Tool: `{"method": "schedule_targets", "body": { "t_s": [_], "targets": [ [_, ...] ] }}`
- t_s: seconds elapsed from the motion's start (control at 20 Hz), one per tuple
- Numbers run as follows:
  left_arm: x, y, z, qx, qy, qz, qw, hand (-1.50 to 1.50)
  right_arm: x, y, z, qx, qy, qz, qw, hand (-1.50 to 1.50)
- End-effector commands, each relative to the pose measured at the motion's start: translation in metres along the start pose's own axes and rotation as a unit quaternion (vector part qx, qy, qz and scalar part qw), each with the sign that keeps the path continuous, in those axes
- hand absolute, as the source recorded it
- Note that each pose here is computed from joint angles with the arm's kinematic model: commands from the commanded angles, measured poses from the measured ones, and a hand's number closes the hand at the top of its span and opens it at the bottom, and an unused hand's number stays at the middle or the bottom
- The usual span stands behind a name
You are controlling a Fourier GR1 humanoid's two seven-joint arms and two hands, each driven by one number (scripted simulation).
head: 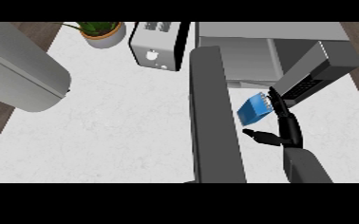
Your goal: Pick up the milk, place it into the microwave and close the microwave
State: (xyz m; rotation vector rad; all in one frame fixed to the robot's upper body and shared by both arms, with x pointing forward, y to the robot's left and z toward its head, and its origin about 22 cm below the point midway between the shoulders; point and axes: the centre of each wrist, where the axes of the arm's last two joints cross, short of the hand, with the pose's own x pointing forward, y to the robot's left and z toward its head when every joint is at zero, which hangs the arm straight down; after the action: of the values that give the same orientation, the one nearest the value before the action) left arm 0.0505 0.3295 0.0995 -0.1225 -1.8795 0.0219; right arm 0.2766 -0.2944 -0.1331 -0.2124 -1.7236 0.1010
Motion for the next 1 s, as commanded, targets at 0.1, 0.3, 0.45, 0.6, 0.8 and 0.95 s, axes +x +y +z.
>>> {"method": "schedule_targets", "body": {
  "t_s": [0.1,0.3,0.45,0.6,0.8,0.95],
  "targets": [
    [0.019,-0.010,-0.002,-0.013,-0.033,0.031,0.9989,-1.50,-0.008,0.002,0.003,0.015,-0.002,-0.047,0.999,1.50],
    [0.021,-0.008,-0.006,-0.033,-0.036,0.033,0.9983,-1.50,-0.010,0.015,0.007,0.042,-0.017,-0.034,0.998,1.50],
    [0.017,0.008,-0.007,-0.027,-0.046,0.024,0.9983,-1.50,-0.003,0.014,-0.010,0.028,-0.045,-0.026,0.998,1.50],
    [0.014,-0.004,-0.006,-0.032,-0.047,0.032,0.9979,-1.50,-0.003,0.032,-0.008,0.040,-0.057,-0.068,0.995,1.50],
    [0.027,-0.009,-0.005,-0.024,-0.033,0.028,0.9988,-1.50,-0.007,0.034,-0.002,0.041,-0.058,-0.071,0.995,1.50],
    [0.021,-0.007,-0.002,-0.028,-0.038,0.032,0.9984,-1.50,-0.019,0.016,0.024,0.042,-0.057,-0.077,0.994,1.50]
  ]
}}
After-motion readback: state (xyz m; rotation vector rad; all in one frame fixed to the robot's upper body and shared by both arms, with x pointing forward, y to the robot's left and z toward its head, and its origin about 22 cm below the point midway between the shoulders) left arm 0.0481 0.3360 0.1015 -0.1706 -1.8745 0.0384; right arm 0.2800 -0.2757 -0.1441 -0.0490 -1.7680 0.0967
